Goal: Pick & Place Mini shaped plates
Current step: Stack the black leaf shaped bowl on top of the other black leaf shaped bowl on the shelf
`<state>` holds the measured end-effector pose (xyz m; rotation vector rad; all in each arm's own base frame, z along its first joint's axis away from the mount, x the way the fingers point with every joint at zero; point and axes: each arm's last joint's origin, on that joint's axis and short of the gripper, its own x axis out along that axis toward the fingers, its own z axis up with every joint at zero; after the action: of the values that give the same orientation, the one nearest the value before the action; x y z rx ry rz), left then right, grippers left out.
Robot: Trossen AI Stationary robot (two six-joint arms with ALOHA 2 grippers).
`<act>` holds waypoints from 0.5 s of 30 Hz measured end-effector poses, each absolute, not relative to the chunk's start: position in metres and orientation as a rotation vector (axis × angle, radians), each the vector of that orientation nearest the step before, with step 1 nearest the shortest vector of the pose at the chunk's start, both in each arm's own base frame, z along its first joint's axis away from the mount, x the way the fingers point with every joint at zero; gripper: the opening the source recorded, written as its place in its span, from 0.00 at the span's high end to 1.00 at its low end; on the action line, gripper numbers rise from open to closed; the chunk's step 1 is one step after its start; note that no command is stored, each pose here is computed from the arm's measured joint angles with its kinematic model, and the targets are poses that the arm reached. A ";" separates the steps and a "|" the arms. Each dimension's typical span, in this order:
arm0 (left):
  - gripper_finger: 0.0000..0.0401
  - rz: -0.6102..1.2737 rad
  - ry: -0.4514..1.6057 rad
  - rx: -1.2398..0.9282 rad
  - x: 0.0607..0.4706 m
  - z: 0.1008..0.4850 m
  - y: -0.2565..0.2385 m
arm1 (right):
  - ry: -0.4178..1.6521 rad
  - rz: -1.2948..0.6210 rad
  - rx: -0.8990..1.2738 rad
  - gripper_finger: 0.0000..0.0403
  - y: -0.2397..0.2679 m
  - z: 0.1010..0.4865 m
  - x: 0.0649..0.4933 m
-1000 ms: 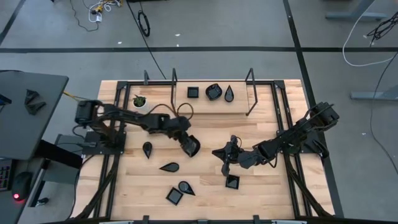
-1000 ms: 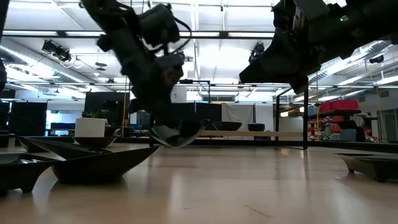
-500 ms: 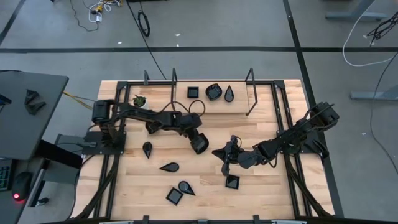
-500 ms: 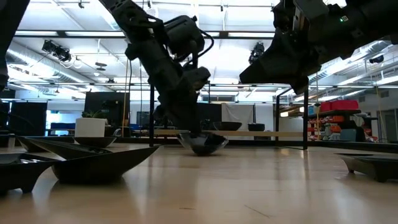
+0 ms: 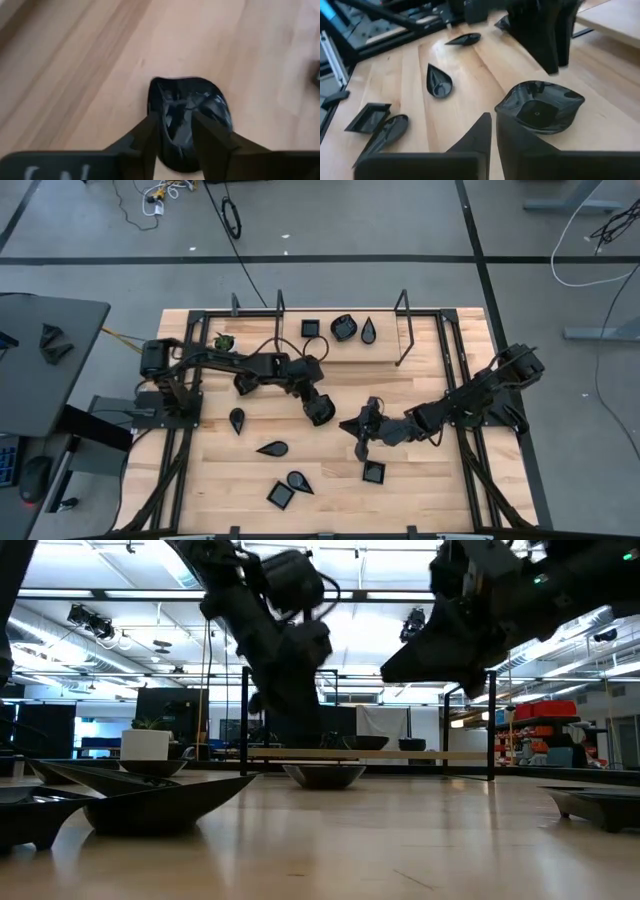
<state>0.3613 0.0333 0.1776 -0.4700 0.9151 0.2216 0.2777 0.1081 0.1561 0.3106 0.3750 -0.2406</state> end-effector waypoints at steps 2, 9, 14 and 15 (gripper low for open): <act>0.66 0.212 0.927 -0.462 0.355 0.188 0.028 | 0.394 -0.210 0.315 0.89 0.103 0.154 0.281; 0.64 0.076 1.016 -0.329 0.317 0.195 -0.030 | 0.490 -0.101 0.194 0.69 0.097 0.151 0.303; 0.69 0.101 0.958 -0.382 0.282 0.166 -0.065 | 0.630 -0.034 -0.001 0.54 0.101 0.147 0.336; 0.70 0.102 0.914 -0.402 0.277 0.160 -0.071 | 0.685 -0.017 -0.071 0.53 0.102 0.146 0.340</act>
<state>0.2768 -0.0710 0.1597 -0.4023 0.9143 0.1022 0.3402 0.1020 0.1461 -0.0708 0.6853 -0.0168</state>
